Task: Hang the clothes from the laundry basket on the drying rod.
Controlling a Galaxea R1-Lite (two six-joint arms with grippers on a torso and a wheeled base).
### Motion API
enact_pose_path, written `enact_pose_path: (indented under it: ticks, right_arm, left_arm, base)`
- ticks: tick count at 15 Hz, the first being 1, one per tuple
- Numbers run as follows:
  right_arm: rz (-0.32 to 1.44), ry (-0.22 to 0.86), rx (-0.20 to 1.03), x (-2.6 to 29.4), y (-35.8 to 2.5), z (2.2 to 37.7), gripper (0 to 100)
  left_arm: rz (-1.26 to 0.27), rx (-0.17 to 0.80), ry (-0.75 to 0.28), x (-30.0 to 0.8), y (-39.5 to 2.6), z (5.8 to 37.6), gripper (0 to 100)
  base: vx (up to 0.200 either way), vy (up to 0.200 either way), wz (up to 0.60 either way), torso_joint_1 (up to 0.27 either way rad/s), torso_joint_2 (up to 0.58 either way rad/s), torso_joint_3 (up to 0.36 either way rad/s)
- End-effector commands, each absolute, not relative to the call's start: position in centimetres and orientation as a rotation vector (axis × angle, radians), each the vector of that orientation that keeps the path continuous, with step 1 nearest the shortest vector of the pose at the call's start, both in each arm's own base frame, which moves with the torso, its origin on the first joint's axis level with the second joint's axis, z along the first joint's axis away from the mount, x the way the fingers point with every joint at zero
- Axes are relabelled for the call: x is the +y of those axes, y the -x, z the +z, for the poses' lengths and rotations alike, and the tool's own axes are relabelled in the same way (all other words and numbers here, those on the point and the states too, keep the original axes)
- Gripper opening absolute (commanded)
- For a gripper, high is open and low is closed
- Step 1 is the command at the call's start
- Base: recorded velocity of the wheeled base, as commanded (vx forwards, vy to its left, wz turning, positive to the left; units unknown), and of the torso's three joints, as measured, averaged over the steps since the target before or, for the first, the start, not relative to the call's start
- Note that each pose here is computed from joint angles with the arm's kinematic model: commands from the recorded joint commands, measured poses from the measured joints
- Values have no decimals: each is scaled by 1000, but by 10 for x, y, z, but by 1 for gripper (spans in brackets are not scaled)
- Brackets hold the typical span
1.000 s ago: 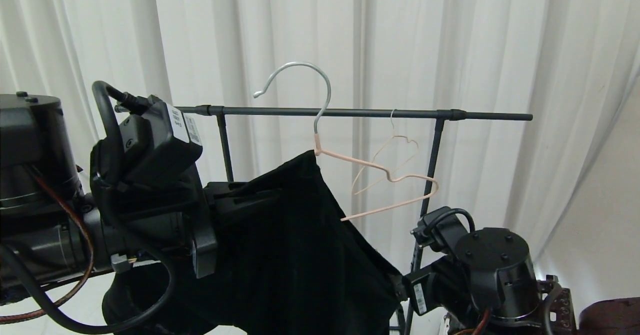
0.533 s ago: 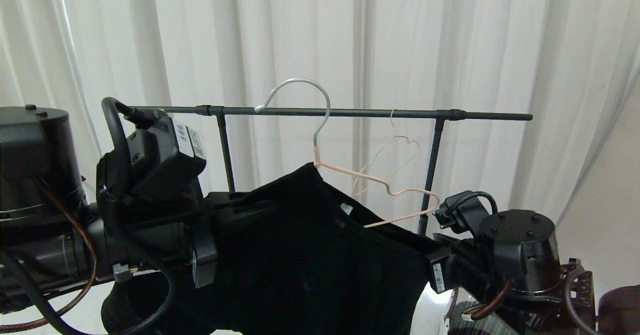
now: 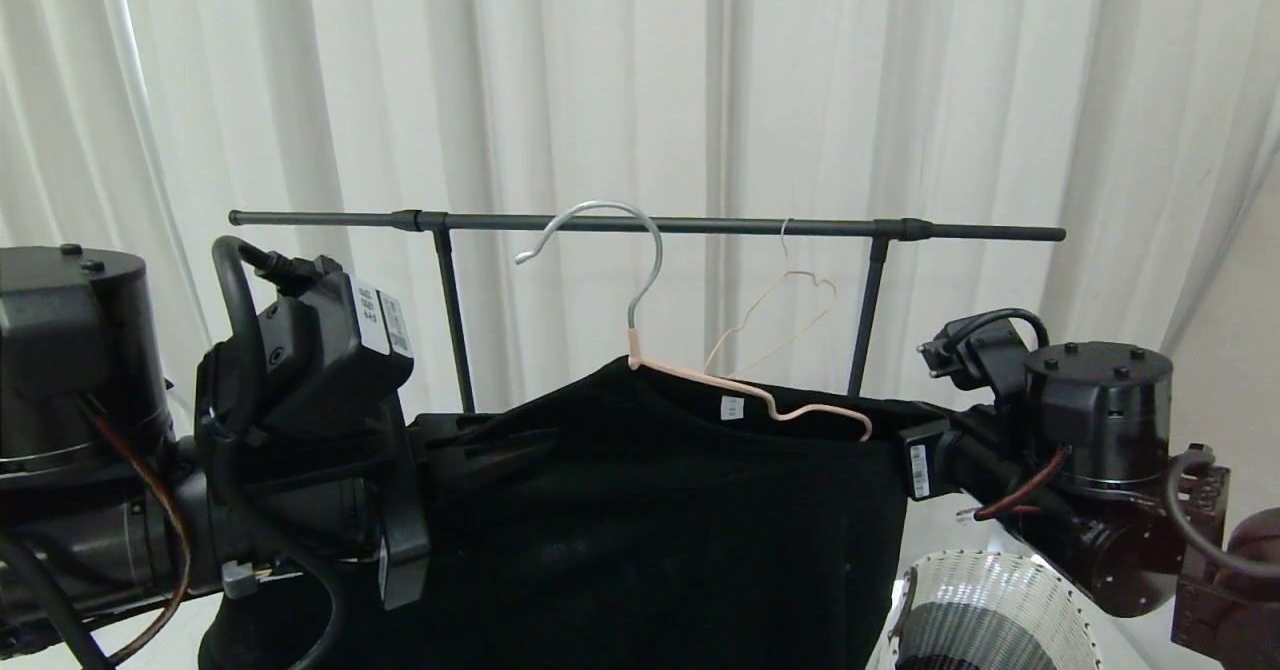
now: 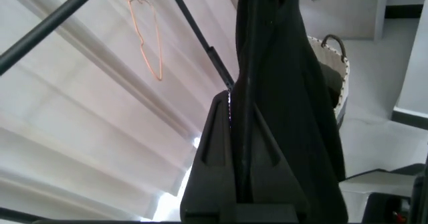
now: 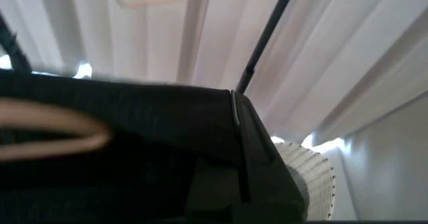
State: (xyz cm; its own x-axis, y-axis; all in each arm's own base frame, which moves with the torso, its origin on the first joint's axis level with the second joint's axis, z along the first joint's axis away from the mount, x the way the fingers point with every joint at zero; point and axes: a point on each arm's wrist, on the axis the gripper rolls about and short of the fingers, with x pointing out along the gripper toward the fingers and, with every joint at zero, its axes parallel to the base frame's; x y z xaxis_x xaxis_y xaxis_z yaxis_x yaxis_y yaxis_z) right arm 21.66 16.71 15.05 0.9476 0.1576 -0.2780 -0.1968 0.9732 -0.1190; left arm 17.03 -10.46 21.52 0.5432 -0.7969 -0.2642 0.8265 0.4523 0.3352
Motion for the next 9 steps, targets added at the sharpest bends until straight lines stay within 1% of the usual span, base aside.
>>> enact_pose_path:
  ticks: [1, 2, 4, 5, 7, 8, 9]
  right_arm:
    - [166, 133, 254, 165, -221, 156, 0]
    - [168, 133, 251, 165, -221, 157, 0]
    - [235, 105, 212, 166, -217, 170, 0]
    - [281, 98, 188, 168, -213, 179, 0]
    - [341, 108, 171, 171, -205, 184, 0]
    - [356, 114, 178, 174, -202, 183, 100]
    - [365, 118, 183, 175, -200, 182, 100]
  left_arm:
    - [-1006, 75, -457, -104, -169, 214, 0]
    - [-1003, 91, -458, -103, -169, 210, 0]
    - [-983, 172, -474, -98, -170, 190, 0]
    - [-966, 212, -503, -99, -174, 180, 0]
    - [-954, 226, -524, -103, -181, 177, 0]
    - [-952, 220, -521, -104, -183, 179, 0]
    - [-947, 216, -518, -104, -185, 181, 0]
  base:
    - [0, 0, 0, 0, 0, 0]
    - [0, 0, 0, 0, 0, 0]
    - [0, 0, 0, 0, 0, 0]
    - [0, 0, 0, 0, 0, 0]
    - [0, 0, 0, 0, 0, 0]
    - [0, 0, 0, 0, 0, 0]
    - [0, 0, 0, 0, 0, 0]
